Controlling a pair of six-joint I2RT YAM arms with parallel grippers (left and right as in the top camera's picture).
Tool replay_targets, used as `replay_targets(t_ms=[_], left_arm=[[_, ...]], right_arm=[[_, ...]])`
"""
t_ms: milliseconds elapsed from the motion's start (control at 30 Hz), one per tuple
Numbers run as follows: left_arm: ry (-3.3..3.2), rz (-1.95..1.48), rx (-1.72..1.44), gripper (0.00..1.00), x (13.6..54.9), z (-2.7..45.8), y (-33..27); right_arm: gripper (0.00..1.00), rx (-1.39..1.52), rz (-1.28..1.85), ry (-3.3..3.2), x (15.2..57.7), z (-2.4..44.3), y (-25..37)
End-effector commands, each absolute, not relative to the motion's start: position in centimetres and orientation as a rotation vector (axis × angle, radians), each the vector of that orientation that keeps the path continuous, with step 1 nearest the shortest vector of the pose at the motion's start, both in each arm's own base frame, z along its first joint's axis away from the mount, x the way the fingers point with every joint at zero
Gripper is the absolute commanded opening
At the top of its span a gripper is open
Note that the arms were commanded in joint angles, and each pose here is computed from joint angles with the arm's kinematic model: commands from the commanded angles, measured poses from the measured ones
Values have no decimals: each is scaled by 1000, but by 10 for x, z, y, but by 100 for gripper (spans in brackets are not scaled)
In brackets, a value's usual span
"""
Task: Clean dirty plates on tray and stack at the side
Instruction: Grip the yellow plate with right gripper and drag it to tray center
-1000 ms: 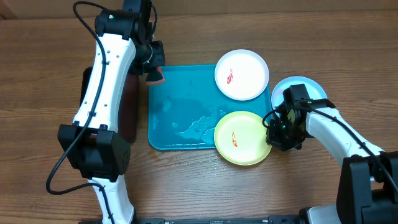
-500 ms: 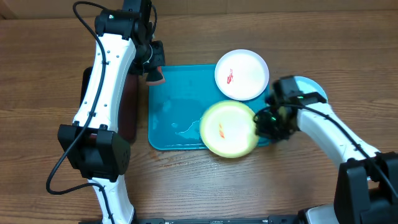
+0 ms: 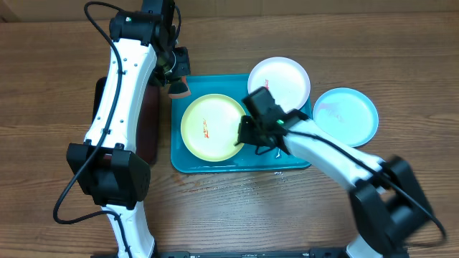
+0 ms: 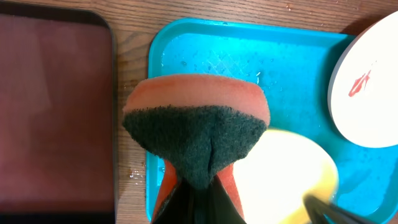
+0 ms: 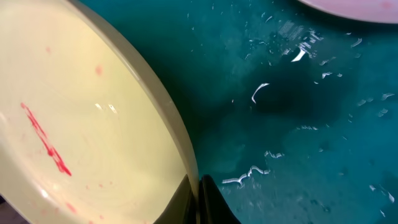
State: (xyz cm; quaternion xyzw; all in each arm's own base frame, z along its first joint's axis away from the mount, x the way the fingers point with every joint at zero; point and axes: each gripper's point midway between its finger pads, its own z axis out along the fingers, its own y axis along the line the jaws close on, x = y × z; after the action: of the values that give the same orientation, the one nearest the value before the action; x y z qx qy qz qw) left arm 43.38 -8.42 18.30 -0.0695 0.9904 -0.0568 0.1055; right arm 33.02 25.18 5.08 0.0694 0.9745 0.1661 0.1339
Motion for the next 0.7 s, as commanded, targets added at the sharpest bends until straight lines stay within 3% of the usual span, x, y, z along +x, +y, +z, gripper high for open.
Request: replay_targets(t_ms=[0, 333, 533, 667], left_arm=[[2917, -179, -192, 4, 432, 185, -87], [2918, -180, -197, 4, 432, 184, -87], [2921, -181, -181, 4, 432, 180, -92], [2918, -183, -168, 4, 434, 176, -96]], right_arm=[[4, 252, 418, 2830, 352, 43, 260], [4, 302, 459, 2917, 352, 19, 278], [33, 148, 470, 2872, 366, 23, 276], [34, 87, 463, 2836, 382, 25, 263]])
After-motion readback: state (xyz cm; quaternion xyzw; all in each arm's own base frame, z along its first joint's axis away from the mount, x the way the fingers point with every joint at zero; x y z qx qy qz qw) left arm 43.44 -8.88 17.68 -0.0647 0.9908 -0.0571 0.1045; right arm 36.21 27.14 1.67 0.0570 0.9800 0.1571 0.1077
